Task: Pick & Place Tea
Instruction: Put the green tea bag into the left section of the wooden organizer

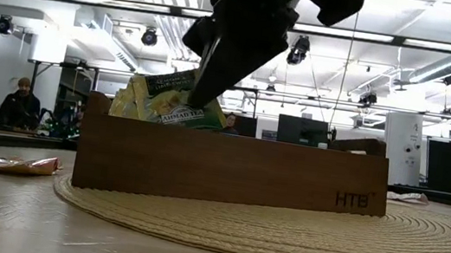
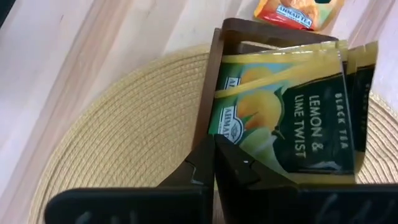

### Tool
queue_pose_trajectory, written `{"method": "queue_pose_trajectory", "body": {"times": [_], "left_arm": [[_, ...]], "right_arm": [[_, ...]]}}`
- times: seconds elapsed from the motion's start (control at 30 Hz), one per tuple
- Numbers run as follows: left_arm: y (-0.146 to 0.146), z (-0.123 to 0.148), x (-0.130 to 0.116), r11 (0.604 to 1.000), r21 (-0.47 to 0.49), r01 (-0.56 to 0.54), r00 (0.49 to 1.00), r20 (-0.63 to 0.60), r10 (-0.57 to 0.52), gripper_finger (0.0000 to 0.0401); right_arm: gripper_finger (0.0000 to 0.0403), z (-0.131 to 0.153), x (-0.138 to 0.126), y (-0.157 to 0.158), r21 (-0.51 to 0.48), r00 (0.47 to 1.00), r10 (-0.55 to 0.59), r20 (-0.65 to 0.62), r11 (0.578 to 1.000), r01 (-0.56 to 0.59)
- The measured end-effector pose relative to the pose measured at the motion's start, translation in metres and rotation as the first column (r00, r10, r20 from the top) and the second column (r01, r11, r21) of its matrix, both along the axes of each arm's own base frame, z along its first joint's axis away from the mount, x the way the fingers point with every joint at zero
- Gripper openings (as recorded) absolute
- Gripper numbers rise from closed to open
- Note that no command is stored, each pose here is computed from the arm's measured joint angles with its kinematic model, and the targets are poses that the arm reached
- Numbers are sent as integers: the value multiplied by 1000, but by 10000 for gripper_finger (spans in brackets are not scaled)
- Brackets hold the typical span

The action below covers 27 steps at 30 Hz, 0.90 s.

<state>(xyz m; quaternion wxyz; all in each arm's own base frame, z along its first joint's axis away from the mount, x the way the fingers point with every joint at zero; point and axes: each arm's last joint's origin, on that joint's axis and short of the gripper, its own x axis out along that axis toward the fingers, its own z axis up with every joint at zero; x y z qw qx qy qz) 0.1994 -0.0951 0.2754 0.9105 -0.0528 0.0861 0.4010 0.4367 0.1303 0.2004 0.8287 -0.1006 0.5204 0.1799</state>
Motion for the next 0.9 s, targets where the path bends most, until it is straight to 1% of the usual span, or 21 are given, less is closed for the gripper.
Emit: {"method": "queue_pose_trajectory", "body": {"times": [0.13,0.27,0.6,0.7,0.9], "left_arm": [[0,0,0,1000,-2,0,1000,3,0,174],[0,0,0,1000,-2,1,1000,4,-1,174],[0,0,0,1000,-4,3,1000,2,-3,174],[0,0,0,1000,-3,4,1000,0,-4,174],[0,0,0,1000,1,5,1000,-4,-5,174]], "right_arm": [[8,-5,4,1,-1,1000,-3,18,1000,3],[8,-6,6,0,-33,999,-27,45,999,28],[8,-1,15,2,1,988,-31,153,1000,31],[8,-2,14,2,-3,990,-30,140,1000,31],[8,-1,5,-1,-32,998,-25,53,999,26]]}}
